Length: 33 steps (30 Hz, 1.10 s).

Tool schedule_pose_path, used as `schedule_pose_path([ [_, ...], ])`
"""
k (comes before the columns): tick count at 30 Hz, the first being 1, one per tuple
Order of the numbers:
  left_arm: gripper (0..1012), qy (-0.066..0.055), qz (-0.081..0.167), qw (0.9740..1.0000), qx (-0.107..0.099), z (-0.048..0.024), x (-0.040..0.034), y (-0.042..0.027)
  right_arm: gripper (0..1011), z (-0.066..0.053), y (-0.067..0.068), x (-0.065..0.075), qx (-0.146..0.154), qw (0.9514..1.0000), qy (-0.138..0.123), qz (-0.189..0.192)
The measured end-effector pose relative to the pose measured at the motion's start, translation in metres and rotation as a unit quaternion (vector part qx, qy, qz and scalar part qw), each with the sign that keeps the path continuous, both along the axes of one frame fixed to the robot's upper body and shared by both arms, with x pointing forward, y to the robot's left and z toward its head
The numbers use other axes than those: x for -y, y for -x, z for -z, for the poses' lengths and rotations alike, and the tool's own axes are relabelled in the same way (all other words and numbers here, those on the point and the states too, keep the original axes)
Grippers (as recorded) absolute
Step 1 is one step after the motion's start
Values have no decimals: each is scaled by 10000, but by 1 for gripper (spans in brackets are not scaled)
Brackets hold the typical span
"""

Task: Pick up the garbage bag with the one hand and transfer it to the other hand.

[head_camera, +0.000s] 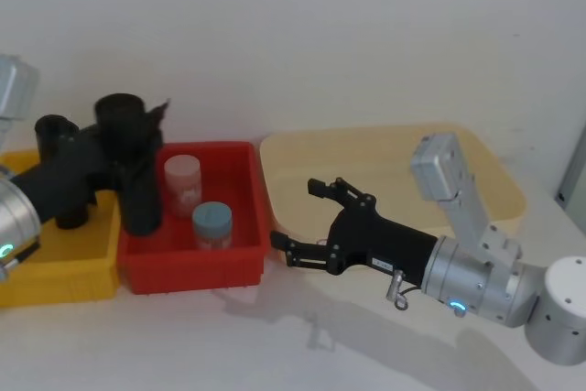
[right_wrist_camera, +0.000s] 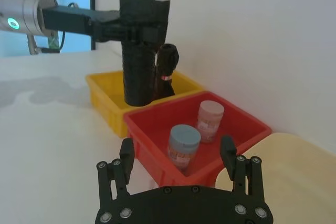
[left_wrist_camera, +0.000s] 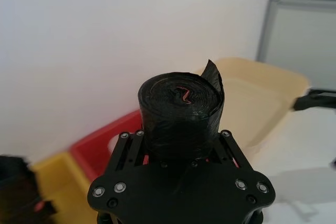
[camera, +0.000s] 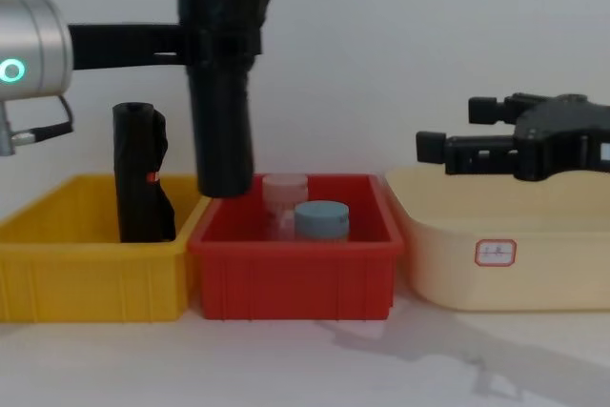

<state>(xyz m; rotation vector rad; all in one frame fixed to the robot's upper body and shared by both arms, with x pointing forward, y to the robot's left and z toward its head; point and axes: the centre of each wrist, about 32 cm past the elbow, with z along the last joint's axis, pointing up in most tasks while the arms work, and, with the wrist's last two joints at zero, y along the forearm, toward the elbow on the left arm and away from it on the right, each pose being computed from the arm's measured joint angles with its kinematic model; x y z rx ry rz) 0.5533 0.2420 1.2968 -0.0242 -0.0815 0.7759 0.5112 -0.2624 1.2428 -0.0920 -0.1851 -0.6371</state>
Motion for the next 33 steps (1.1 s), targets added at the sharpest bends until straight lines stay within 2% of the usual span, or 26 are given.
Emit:
schedule_pose_path([
  [6, 431, 209, 415, 9988, -138, 2, 85, -84, 1000, 48, -64, -39, -21, 9998, 158, 74],
  [10, 431, 383, 737, 9963, -229, 7, 182, -159, 1000, 75, -93, -71, -50, 9996, 245, 103],
  [13, 431, 461, 868, 9948, -269, 10, 232, -196, 1000, 96, -110, -96, -94, 9994, 295, 125],
  [15, 431, 541, 1005, 9930, -315, 12, 295, -242, 1000, 106, -124, -118, -129, 9993, 316, 138],
  [26, 431, 725, 1331, 9875, -439, 33, 465, -354, 1000, 111, -170, -191, -199, 9990, 339, 189],
  [33, 431, 785, 1472, 9847, -505, 58, 558, -398, 1000, 107, -196, -236, -225, 9990, 316, 242],
])
